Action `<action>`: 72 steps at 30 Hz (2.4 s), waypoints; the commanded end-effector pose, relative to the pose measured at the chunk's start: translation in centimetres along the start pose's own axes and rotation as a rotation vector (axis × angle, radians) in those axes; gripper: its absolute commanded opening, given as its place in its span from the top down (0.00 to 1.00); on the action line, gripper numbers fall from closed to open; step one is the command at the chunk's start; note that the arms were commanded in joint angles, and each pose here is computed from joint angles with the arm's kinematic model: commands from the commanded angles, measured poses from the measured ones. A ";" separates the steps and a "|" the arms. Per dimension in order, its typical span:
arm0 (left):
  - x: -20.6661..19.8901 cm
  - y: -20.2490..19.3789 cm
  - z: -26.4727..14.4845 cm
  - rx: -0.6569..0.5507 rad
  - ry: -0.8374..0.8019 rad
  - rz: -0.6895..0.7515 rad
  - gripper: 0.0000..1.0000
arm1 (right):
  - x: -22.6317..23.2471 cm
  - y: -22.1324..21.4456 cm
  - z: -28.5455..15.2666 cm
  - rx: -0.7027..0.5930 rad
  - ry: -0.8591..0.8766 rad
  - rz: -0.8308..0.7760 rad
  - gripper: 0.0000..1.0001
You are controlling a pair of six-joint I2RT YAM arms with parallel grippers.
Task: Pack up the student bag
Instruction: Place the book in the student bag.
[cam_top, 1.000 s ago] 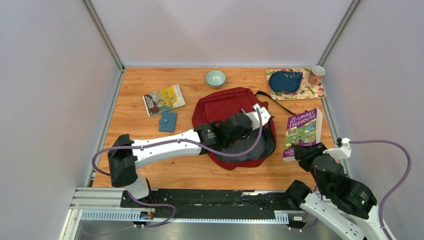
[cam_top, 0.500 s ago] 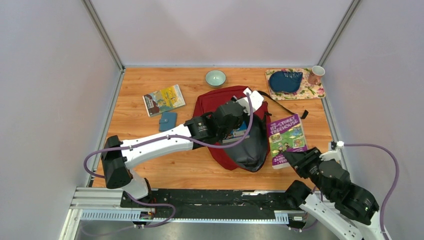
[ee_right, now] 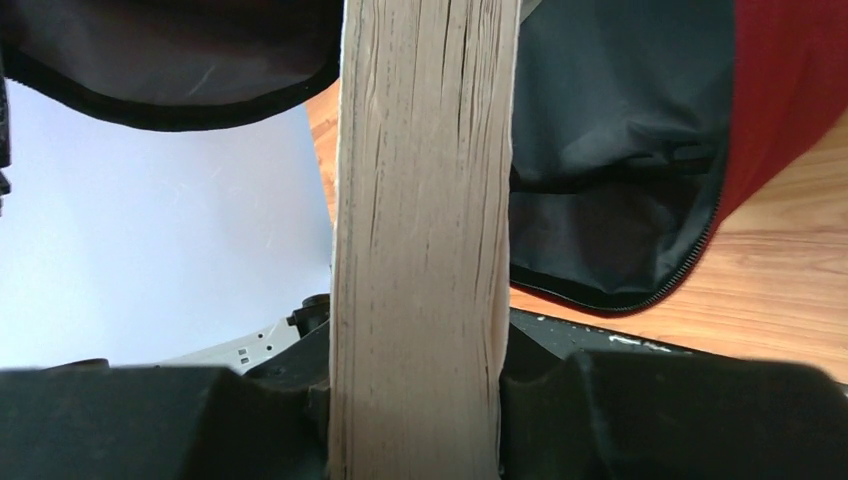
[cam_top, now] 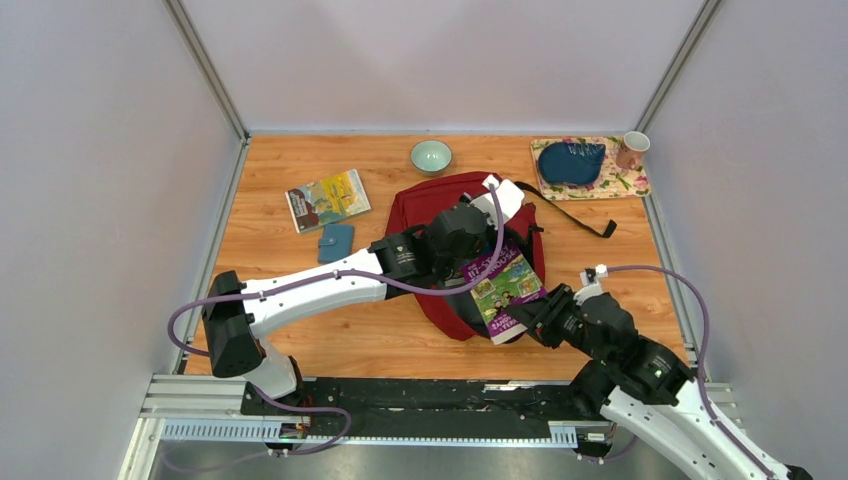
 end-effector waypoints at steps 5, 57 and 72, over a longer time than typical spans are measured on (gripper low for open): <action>0.8 4.4 -2.6 -0.143 -0.055 -0.127 1.00 | 6.4 0.0 2.8 0.028 0.261 0.057 1.00; -0.9 -0.3 -3.5 -0.052 -0.197 -0.232 1.00 | -0.3 7.5 17.9 -0.148 -0.211 -0.245 0.94; -0.9 -1.4 -3.6 -0.009 -0.217 -0.197 0.67 | -2.1 8.0 7.4 -0.301 -0.230 -0.289 0.52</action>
Point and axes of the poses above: each gripper's point midway between its finger pads, its own z axis out along the fingers, its own x axis along the line the jaws close on, y = z × x, the point moved 3 cm from there along -z, back along the fingers, and after that the axes turned 2 degrees about -z, right-handed, at the moved point
